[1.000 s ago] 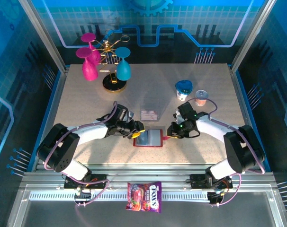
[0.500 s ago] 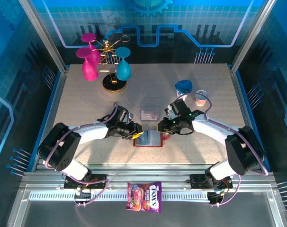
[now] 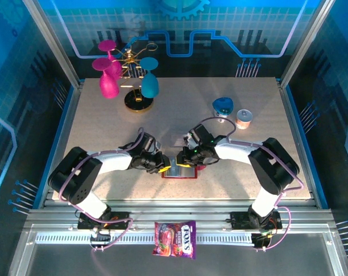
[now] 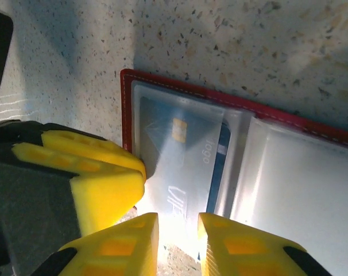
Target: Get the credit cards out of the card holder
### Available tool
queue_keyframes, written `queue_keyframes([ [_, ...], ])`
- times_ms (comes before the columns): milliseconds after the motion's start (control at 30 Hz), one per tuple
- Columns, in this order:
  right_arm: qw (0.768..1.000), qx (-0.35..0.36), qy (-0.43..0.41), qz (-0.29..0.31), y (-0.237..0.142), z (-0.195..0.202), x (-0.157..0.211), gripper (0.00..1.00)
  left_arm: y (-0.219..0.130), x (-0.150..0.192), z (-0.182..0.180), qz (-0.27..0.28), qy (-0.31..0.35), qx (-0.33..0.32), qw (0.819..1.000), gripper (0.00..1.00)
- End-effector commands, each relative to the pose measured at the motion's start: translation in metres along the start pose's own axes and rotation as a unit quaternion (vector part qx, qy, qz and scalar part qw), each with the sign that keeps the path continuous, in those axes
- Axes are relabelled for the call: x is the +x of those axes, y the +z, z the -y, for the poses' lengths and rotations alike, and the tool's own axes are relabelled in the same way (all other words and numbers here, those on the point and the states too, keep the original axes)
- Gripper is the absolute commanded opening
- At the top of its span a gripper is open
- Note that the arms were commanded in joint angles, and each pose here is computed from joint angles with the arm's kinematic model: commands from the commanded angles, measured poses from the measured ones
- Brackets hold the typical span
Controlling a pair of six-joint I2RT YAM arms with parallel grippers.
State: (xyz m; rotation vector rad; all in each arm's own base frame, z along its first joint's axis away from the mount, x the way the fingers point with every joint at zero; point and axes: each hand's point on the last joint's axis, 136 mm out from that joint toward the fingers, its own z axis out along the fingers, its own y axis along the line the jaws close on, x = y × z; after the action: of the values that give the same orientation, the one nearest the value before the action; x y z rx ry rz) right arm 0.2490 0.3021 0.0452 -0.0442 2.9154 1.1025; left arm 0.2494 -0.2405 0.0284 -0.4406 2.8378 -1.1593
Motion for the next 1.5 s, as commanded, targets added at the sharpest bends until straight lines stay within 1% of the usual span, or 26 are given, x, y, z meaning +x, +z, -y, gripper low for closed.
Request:
queue_keyframes([
  [0,1.000,-0.021,-0.005,-0.007,0.008,-0.014,-0.003,0.26,0.002,0.004,-0.016,-0.006,-0.005,-0.020,1.000,0.22],
  [233,1.000,-0.016,-0.001,-0.018,0.016,-0.009,0.000,0.26,0.001,0.003,-0.017,-0.002,-0.006,-0.020,1.000,0.22],
  [533,1.000,0.014,0.003,-0.027,0.021,0.007,0.005,0.27,0.000,0.004,-0.018,-0.005,-0.009,-0.019,1.000,0.22],
  [1033,0.997,0.065,-0.016,-0.024,0.013,0.017,0.001,0.28,-0.002,0.005,-0.019,-0.002,-0.013,-0.019,1.000,0.23],
  [1167,0.998,0.057,-0.018,-0.022,0.011,0.013,0.001,0.28,-0.004,0.005,-0.014,0.001,-0.014,-0.010,1.000,0.24],
  [1267,0.999,0.041,-0.017,-0.017,0.007,0.005,0.001,0.27,-0.010,0.002,-0.007,0.011,-0.009,-0.005,1.000,0.27],
  [1367,0.999,0.026,-0.012,-0.013,0.004,-0.001,0.002,0.27,-0.017,-0.002,-0.003,0.025,-0.003,-0.008,1.000,0.30],
  [1467,1.000,0.017,-0.004,-0.012,0.004,-0.003,0.003,0.27,-0.021,-0.004,-0.003,0.032,0.001,-0.016,0.999,0.31],
])
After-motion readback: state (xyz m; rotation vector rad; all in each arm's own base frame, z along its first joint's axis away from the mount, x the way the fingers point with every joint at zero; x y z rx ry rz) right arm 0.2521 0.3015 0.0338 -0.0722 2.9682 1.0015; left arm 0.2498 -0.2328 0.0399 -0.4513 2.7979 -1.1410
